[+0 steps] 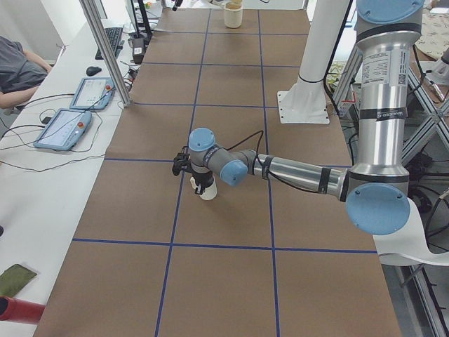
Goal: Left arm hands cup to right arm to dump lemon
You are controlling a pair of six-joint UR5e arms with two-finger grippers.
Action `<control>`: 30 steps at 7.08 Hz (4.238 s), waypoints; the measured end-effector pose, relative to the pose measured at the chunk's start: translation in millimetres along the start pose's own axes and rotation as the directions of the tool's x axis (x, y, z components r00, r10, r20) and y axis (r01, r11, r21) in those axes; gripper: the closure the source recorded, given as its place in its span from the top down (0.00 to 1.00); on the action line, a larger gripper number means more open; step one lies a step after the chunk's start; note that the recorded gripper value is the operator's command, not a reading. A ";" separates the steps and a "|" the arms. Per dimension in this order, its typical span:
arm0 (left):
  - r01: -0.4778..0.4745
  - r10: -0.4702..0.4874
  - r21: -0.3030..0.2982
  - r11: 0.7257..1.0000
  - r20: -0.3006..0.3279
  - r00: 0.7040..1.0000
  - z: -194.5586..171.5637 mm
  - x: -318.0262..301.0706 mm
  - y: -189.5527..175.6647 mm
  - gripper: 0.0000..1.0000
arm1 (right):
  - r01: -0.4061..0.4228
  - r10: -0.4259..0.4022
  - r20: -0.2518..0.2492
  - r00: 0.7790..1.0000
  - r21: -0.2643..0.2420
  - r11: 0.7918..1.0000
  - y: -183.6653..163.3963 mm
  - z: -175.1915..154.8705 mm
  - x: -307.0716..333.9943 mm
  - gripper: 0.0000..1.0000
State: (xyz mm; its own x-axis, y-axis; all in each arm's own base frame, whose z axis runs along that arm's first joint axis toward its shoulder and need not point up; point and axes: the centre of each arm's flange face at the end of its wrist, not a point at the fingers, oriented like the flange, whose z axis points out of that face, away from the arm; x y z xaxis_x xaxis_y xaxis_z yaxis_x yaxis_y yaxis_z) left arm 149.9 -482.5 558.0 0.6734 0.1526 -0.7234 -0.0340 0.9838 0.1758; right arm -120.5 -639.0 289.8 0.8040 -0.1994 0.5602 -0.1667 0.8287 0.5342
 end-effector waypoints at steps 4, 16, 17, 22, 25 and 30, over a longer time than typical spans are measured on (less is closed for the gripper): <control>-0.007 0.007 -0.001 1.000 0.000 1.000 6.6 -5.1 0.8 1.00 | -0.002 0.016 0.059 0.998 -0.239 0.971 8.5 -22.4 82.7 1.00; -0.105 0.111 -0.069 0.992 0.098 0.989 -127.9 -175.6 -1.7 1.00 | -0.092 0.162 0.055 0.985 -0.627 0.773 237.1 21.0 309.2 1.00; -0.102 0.108 -0.072 0.992 0.097 0.989 -128.9 -175.3 3.8 1.00 | -0.092 0.147 0.037 0.988 -0.626 0.774 257.0 19.8 317.7 1.00; -0.087 0.094 -0.078 0.993 0.089 0.992 -126.3 -177.5 17.8 1.00 | -0.023 0.040 0.018 0.999 -0.557 0.830 308.1 24.4 337.6 1.00; -0.087 0.093 -0.081 0.993 0.075 0.993 -124.3 -177.9 27.8 1.00 | -0.017 0.034 0.022 0.999 -0.558 0.830 307.9 26.1 335.7 1.00; -0.092 0.098 -0.076 0.993 0.076 0.992 -127.1 -174.8 28.3 1.00 | -0.005 0.027 0.030 0.999 -0.560 0.829 308.6 27.7 333.9 1.00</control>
State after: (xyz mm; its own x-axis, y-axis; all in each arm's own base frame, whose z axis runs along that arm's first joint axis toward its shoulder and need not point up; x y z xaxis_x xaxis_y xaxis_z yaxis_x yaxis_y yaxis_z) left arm -62.7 -469.4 604.6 0.7210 0.2407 -0.6497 -0.1521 0.9698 0.1905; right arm 80.7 -464.3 659.2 0.7819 -0.1928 0.5928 0.1772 0.9805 0.0851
